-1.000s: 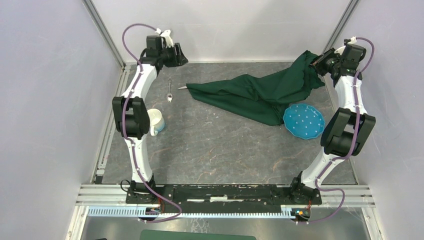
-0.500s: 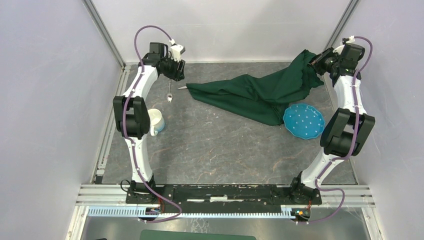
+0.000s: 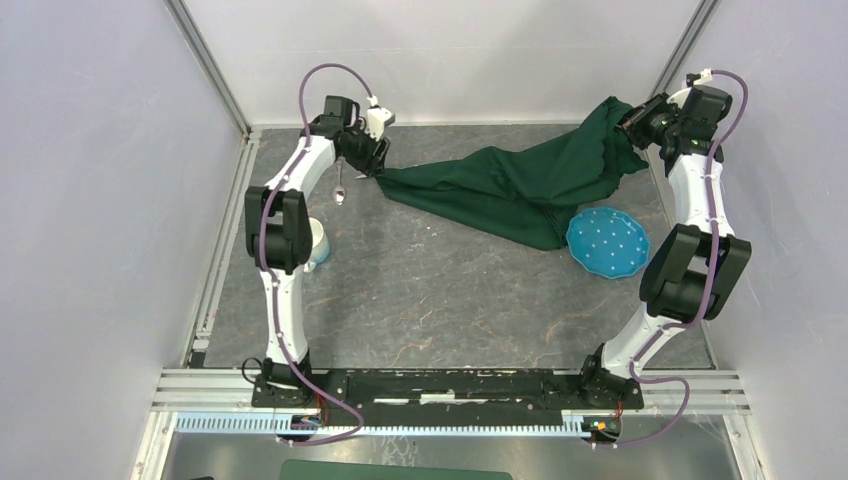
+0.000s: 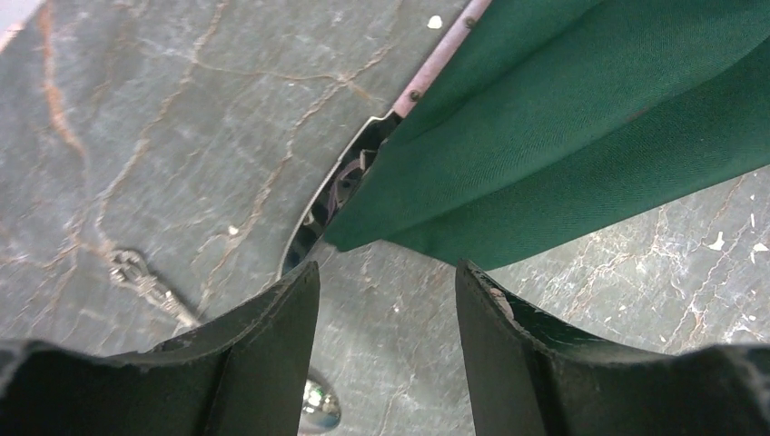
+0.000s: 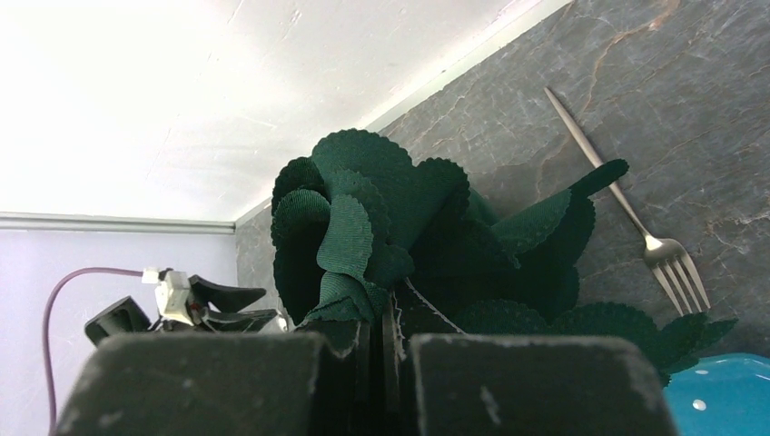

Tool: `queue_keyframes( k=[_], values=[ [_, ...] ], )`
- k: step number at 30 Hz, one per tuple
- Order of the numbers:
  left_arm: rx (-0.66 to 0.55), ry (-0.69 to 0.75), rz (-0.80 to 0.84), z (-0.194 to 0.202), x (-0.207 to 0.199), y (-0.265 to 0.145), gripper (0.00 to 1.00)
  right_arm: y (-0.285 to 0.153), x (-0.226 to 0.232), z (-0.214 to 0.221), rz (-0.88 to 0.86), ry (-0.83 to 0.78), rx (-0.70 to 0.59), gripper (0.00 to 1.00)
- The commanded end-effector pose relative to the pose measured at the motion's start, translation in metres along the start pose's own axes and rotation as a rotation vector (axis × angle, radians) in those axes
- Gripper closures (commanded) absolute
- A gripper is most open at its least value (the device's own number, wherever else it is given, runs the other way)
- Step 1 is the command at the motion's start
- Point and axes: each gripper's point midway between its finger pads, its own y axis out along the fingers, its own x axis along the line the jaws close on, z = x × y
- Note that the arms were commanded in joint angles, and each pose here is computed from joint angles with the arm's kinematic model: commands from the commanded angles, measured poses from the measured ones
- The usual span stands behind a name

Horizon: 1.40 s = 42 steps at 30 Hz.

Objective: Set the dinner table for one person
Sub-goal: Flatten out the napkin at the center of the board.

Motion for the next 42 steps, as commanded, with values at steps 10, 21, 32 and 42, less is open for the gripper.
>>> queue_keyframes(
  k=[10,21,32,42],
  values=[
    [0.023,0.113,-0.017,-0.002,0.004,0.025,0.36,-0.026,0.05,-0.029,-0.106,-0.083,-0.115,1.0],
    [0.019,0.13,-0.038,-0.001,0.014,0.043,0.37,-0.025,0.053,-0.028,-0.126,-0.061,-0.108,1.0],
    [0.035,0.124,-0.03,0.008,0.015,0.055,0.4,-0.022,0.051,-0.027,-0.129,-0.049,-0.107,1.0],
    [0.051,0.11,-0.029,0.016,0.014,0.057,0.98,-0.021,0.049,-0.022,-0.125,-0.045,-0.099,1.0]
  ],
)
